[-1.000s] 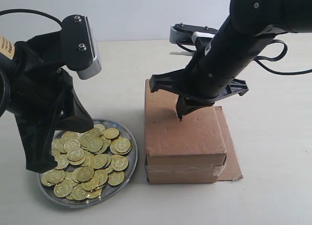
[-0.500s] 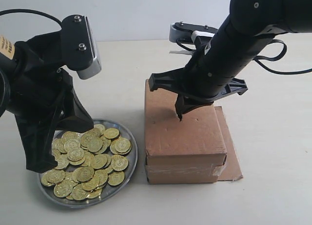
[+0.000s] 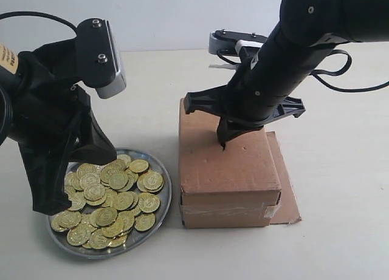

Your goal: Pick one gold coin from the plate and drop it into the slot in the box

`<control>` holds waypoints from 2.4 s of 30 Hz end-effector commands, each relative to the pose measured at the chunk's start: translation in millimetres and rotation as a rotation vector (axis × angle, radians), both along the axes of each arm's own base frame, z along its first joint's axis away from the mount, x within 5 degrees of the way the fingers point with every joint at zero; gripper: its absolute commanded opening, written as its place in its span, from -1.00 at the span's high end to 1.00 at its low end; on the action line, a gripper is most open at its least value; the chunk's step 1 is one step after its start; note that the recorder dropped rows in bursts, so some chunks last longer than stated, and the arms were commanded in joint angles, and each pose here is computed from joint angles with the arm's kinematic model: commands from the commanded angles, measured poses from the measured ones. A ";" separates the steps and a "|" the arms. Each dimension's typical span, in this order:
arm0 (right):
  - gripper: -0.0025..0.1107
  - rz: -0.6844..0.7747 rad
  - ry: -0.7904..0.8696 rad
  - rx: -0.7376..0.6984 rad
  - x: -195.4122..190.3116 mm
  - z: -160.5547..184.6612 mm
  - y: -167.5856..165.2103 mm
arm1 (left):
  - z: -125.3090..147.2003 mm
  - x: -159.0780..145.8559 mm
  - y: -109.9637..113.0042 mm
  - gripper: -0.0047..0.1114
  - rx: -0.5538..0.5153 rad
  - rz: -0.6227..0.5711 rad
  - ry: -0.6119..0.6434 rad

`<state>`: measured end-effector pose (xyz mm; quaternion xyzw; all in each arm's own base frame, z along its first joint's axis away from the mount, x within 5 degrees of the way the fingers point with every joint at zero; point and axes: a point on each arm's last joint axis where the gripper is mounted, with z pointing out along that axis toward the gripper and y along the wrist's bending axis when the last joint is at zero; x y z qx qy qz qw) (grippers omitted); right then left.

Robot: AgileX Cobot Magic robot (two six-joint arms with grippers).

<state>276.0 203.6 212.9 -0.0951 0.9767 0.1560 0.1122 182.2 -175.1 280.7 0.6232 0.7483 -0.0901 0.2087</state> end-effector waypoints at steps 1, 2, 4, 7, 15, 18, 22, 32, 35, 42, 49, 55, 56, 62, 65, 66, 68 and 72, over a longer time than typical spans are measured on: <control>0.96 -0.003 -0.015 -0.001 1.8 3.7 1.1 | 1.0 -2.9 -0.5 0.92 -0.011 0.003 0.009; 0.96 -0.001 -0.012 -0.004 1.6 3.6 0.8 | 1.0 -2.9 -0.5 0.92 -0.011 0.003 0.009; 0.96 0.004 -0.005 -0.015 1.1 2.5 0.1 | 1.0 -2.9 -0.5 0.92 -0.011 0.003 0.009; 0.96 0.002 -0.001 -0.038 1.1 1.1 -1.6 | 1.0 -2.9 -0.5 0.92 -0.011 0.003 0.009; 0.64 -0.004 0.000 -0.038 1.2 1.1 -1.7 | 1.0 -2.9 -0.5 0.92 -0.011 0.003 0.009; 0.43 -0.012 0.009 -0.025 0.7 1.3 -0.8 | 1.0 -2.9 -0.5 0.92 -0.011 0.003 0.009; 0.17 -0.019 -0.023 -0.002 1.2 7.6 -0.6 | 1.0 -2.9 -0.5 0.88 -0.011 0.003 0.009; 0.96 0.110 -0.542 0.088 -9.9 124.0 -20.0 | 20.7 -8.8 10.1 0.51 -0.070 0.087 -0.057; 0.96 0.128 -0.777 0.073 -33.8 172.4 -44.5 | 45.1 -15.0 24.6 0.87 -0.193 0.197 -0.123; 0.96 0.101 -1.123 0.081 -115.3 236.7 -108.7 | 98.7 -53.4 65.9 0.92 -0.745 0.449 -0.299; 0.96 -0.004 -1.231 0.119 -192.9 192.8 -168.0 | 48.3 -94.0 101.0 0.92 -0.963 0.560 -0.358; 0.96 -0.115 -1.289 0.282 -235.3 113.3 -196.1 | -23.3 -104.9 121.5 0.92 -1.102 0.777 -0.293; 0.96 -0.128 -1.283 0.305 -238.4 104.3 -197.9 | -29.5 -106.4 122.9 0.92 -1.098 0.781 -0.293; 0.96 -0.152 -1.159 0.451 -231.6 33.3 -184.7 | -78.5 -115.2 130.1 0.92 -1.029 0.818 -0.255; 0.96 -0.117 -1.144 0.452 -227.8 8.6 -178.8 | -84.4 -116.8 131.7 0.92 -1.029 0.822 -0.259; 0.96 -0.111 -1.138 0.447 -227.3 4.0 -178.0 | -85.4 -117.4 131.0 0.92 -1.004 0.798 -0.269; 0.96 -0.104 -1.112 0.430 -225.9 -8.7 -176.8 | -85.8 -117.8 130.7 0.92 -0.992 0.785 -0.275; 0.96 -0.165 -1.040 0.497 -225.8 -14.1 -176.0 | -88.0 -119.3 129.3 0.92 -0.988 0.791 -0.229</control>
